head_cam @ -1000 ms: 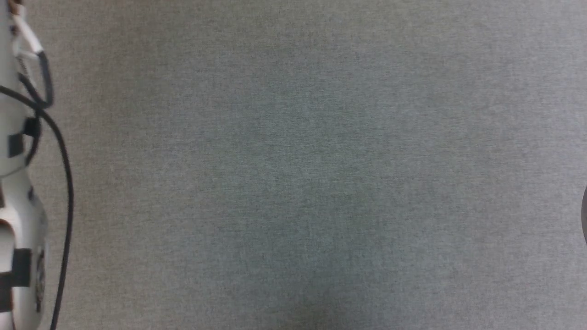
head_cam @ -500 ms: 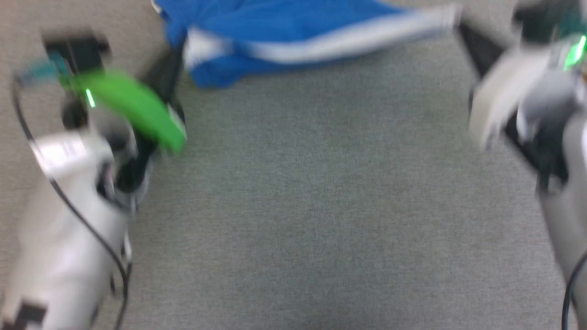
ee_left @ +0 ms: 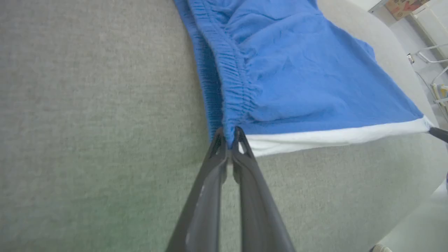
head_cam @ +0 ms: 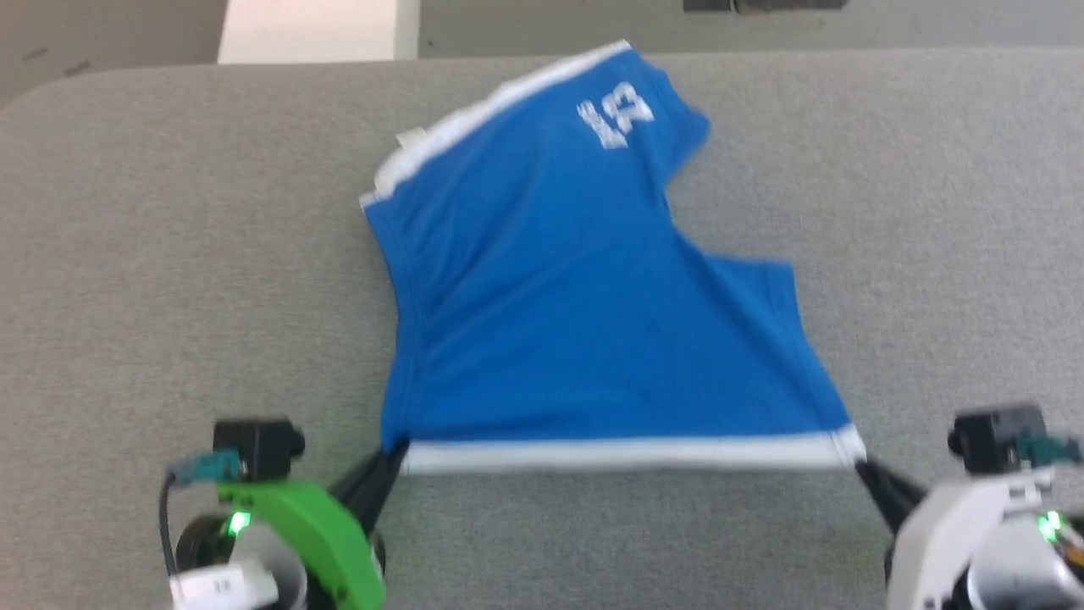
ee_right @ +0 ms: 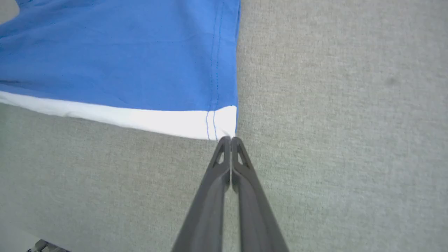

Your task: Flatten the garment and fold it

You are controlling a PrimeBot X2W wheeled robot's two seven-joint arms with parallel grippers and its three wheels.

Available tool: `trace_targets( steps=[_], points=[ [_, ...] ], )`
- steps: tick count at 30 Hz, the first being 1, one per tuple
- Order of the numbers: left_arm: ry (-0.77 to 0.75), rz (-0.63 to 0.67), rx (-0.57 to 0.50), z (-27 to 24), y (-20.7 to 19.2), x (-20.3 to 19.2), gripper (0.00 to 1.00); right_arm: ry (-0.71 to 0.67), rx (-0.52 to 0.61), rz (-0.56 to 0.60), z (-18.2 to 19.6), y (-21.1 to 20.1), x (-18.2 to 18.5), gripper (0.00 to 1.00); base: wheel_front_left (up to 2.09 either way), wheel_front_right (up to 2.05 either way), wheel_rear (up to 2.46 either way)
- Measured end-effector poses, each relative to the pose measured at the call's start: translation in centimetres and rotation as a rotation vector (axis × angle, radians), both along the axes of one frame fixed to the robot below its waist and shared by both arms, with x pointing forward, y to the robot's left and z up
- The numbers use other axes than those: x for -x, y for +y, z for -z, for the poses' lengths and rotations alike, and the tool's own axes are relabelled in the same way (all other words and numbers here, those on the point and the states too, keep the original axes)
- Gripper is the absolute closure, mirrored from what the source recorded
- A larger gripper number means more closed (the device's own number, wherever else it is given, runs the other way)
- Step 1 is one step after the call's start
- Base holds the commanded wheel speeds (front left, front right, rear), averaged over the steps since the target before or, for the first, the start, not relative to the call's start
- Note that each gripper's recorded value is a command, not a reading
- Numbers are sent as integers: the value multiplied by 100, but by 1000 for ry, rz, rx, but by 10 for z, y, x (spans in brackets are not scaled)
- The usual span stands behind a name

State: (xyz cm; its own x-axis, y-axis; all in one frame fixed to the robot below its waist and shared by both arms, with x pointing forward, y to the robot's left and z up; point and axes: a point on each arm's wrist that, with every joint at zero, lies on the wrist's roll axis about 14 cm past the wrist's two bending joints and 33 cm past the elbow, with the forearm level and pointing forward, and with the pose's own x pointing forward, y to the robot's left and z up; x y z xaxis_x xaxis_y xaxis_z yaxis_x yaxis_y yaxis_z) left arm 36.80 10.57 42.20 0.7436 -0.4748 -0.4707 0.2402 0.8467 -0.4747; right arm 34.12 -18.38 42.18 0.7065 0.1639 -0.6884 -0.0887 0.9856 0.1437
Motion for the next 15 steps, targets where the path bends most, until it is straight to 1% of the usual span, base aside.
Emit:
trace_targets(
  steps=[3,5,7,9,13,15],
  points=[
    [74,11,-77,8,11,29,100,79,-9,11,7,2,26,100,0,0,0],
    [130,13,-77,8,9,52,100,160,7,20,14,-2,48,100,0,0,0],
    [159,4,-74,5,8,65,100,185,28,22,12,-6,58,100,0,0,0],
    [163,2,-111,3,12,71,100,157,54,16,2,-8,55,100,0,0,0],
    [114,-20,-71,-15,4,66,100,64,76,-24,-18,-2,37,100,0,0,0],
    [78,-30,-73,-21,3,57,100,-13,103,-52,-31,0,18,100,0,0,0]
  ],
)
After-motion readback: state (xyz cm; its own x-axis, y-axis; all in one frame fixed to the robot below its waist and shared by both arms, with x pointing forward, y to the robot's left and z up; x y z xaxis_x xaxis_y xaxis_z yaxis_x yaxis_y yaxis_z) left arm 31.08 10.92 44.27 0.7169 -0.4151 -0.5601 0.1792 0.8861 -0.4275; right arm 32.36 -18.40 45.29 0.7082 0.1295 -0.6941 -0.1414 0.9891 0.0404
